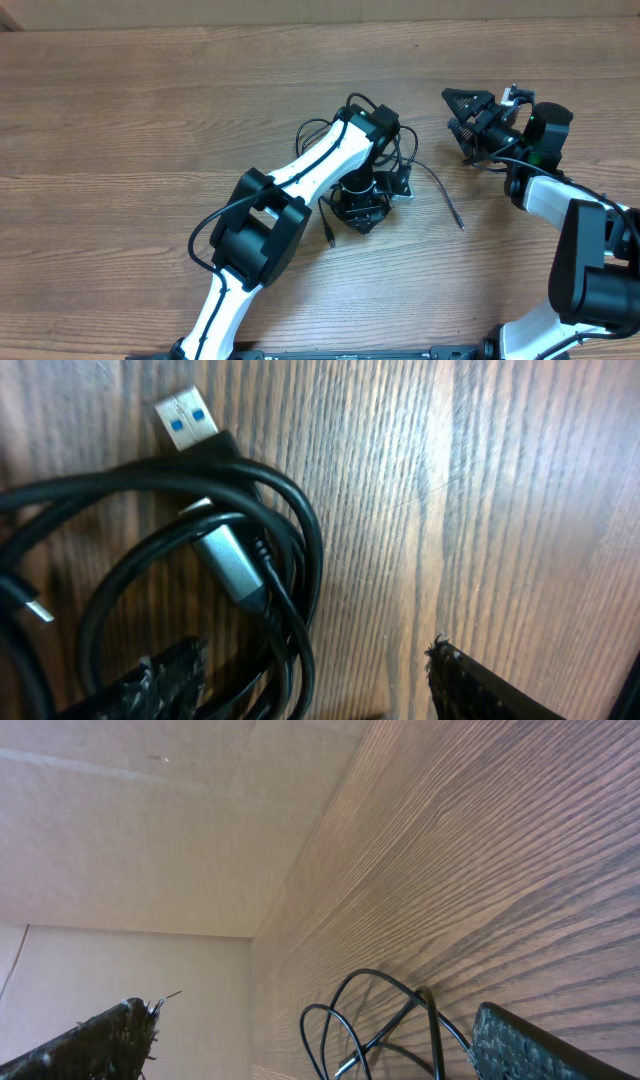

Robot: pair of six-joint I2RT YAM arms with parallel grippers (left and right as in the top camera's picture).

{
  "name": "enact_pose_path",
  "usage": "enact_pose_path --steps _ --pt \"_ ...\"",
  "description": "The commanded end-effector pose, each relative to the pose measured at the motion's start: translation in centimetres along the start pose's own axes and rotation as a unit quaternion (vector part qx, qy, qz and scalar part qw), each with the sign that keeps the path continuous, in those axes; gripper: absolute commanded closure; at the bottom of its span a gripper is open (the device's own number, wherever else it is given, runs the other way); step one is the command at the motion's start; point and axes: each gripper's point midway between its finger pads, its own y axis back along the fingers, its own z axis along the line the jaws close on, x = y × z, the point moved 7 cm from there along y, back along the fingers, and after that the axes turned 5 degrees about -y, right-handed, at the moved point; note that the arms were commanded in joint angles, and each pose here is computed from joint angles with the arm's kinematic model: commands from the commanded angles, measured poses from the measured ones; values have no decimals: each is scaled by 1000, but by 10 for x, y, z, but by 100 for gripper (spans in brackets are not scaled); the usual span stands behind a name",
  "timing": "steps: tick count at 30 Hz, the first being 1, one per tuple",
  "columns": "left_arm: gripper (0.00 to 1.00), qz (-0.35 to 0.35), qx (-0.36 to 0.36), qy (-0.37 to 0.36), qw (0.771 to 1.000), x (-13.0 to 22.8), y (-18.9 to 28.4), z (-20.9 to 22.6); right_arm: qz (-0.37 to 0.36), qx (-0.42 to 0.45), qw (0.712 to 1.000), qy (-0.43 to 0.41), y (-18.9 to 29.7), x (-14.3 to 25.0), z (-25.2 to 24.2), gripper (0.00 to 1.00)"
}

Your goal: Untangle cables

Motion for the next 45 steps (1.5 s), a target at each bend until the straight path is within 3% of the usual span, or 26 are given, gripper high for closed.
enact_pose_path --steps 1,4,7,10,14,16,22,27,34,45 --pt "28 5 13 -6 1000 5 -14 0 1 2 1000 1 0 0 -4 0" --pt "28 6 12 -6 1000 7 -19 0 1 2 1000 1 0 0 -3 0" --pt "35 7 13 -5 1000 8 -21 0 1 2 1000 1 0 0 -4 0" --pt "53 7 13 -6 1000 8 -21 0 1 2 1000 1 0 0 -4 0" --pt "88 8 13 -5 1000 8 -21 0 2 3 1000 0 0 0 -4 0" --pt "96 14 5 -6 1000 9 -20 1 2 3 1000 0 0 0 -4 0" --pt "96 28 -51 -4 998 5 12 6 1 4 1000 0 0 0 -4 0" --pt "96 -8 -138 -8 990 -11 72 7 4 2 1000 0 0 1 -4 0" --pt "96 -88 -257 -20 962 -34 141 11 24 -6 1000 5 -4 8 0 0" --pt "96 -134 -314 -33 939 -50 161 22 46 -16 999 17 -6 15 3 0"
